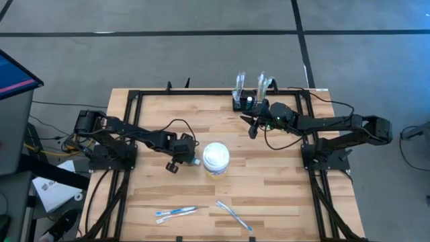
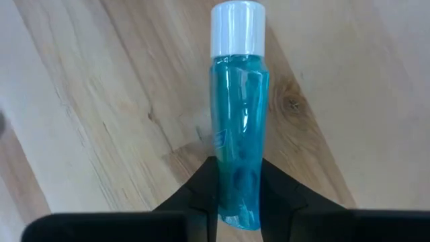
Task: Pick & Place toothbrushing station
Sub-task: Put the blue mouthwash into the black mesh organizer
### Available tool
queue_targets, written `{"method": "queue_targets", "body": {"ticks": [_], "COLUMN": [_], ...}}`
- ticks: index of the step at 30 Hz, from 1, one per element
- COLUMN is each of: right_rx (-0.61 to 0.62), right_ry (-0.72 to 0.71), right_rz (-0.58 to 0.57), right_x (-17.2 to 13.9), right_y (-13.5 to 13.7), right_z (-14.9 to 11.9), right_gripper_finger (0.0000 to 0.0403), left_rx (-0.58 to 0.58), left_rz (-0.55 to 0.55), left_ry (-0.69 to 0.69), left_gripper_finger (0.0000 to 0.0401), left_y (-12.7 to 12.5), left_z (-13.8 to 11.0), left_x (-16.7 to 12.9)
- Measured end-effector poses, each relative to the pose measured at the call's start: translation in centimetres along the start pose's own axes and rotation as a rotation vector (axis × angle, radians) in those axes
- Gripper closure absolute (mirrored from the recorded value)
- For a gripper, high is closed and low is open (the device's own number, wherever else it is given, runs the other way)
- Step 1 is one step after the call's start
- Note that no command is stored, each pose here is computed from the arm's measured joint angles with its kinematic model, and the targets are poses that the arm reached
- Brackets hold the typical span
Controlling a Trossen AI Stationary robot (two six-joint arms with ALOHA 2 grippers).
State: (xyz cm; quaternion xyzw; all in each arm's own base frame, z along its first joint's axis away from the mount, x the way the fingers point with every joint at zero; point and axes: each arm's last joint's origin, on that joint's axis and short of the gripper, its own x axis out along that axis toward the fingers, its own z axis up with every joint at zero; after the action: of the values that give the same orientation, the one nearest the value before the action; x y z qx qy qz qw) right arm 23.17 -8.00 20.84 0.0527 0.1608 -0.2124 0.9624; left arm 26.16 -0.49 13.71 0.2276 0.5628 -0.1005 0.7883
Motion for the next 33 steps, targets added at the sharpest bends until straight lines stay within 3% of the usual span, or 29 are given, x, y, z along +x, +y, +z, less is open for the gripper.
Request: {"method": "queue_targets", "body": {"ticks": [12, 23, 33], "right_rx": [-0.001, -0.001, 0.003], "right_ry": [0.005, 0.008, -0.035], "right_rz": [0.0, 0.0, 0.029], "right_x": [0.0, 0.0, -0.1], "right_y": [0.0, 0.0, 0.7], "right_z": [-0.1, -0.1, 0.3], "right_gripper_finger": [0.031, 0.031, 0.031], "left_rx": [-0.132, -0.156, -0.326], "left_rz": [0.084, 0.13, 0.179], "left_ry": [-0.122, -0.386, -0.605], "left_gripper_finger": [0.034, 0.0339, 0.0339], "left_y": [0.5, -0.9, -1.0], "left_z": [0.3, 0.6, 0.2], "left_x": [-3.5, -9.8, -13.9]}}
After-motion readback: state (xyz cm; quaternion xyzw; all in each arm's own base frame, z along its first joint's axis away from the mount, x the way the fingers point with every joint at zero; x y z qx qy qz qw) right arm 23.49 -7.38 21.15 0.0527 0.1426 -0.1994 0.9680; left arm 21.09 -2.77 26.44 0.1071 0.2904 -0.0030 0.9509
